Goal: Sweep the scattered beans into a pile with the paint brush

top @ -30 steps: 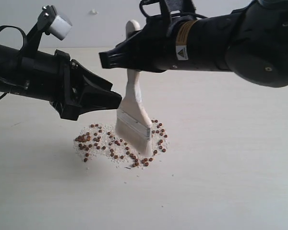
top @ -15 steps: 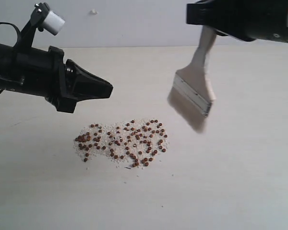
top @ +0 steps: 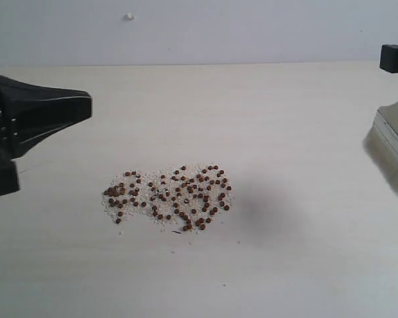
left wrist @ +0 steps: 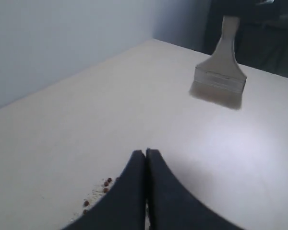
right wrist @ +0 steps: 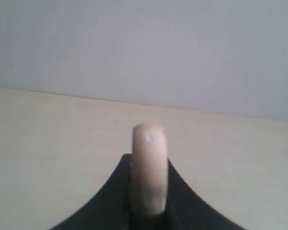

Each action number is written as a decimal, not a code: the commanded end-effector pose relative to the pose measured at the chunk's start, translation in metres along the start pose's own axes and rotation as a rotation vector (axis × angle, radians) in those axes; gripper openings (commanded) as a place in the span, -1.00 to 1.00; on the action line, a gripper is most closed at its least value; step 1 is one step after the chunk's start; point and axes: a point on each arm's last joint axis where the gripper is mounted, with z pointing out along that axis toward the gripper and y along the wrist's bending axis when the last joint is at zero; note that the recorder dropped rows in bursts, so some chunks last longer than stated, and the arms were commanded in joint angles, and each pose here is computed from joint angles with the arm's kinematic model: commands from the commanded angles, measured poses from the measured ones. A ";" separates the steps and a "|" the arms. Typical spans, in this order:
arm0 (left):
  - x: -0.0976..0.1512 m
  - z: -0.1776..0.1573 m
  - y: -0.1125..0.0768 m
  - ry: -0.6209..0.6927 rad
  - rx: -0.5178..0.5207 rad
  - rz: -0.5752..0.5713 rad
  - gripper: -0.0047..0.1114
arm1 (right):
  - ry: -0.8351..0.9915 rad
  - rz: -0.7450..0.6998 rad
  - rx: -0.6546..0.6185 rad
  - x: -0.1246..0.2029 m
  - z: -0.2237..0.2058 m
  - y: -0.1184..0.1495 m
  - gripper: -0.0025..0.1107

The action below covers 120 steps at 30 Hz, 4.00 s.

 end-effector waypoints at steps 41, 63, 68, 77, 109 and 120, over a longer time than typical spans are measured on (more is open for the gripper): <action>0.054 -0.114 -0.072 -0.476 -0.283 0.084 -0.92 | -0.006 0.240 -0.051 0.019 0.000 0.004 -0.96; 0.054 -0.114 -0.072 -0.476 -0.283 0.084 -0.92 | -0.014 -0.167 -0.007 0.008 0.002 0.001 -0.96; 0.054 -0.114 -0.072 -0.476 -0.283 0.084 -0.92 | 0.067 -0.330 -0.088 0.008 0.005 0.008 -0.96; 0.054 -0.114 -0.072 -0.476 -0.283 0.084 -0.92 | 0.120 -0.233 -0.158 0.007 0.003 0.014 -0.96; 0.054 -0.114 -0.072 -0.476 -0.283 0.084 -0.92 | -0.028 0.143 -0.150 0.007 0.007 -0.012 -0.96; 0.054 -0.114 -0.072 -0.476 -0.283 0.084 -0.92 | -0.213 0.256 -0.160 0.067 -0.034 -0.013 -0.96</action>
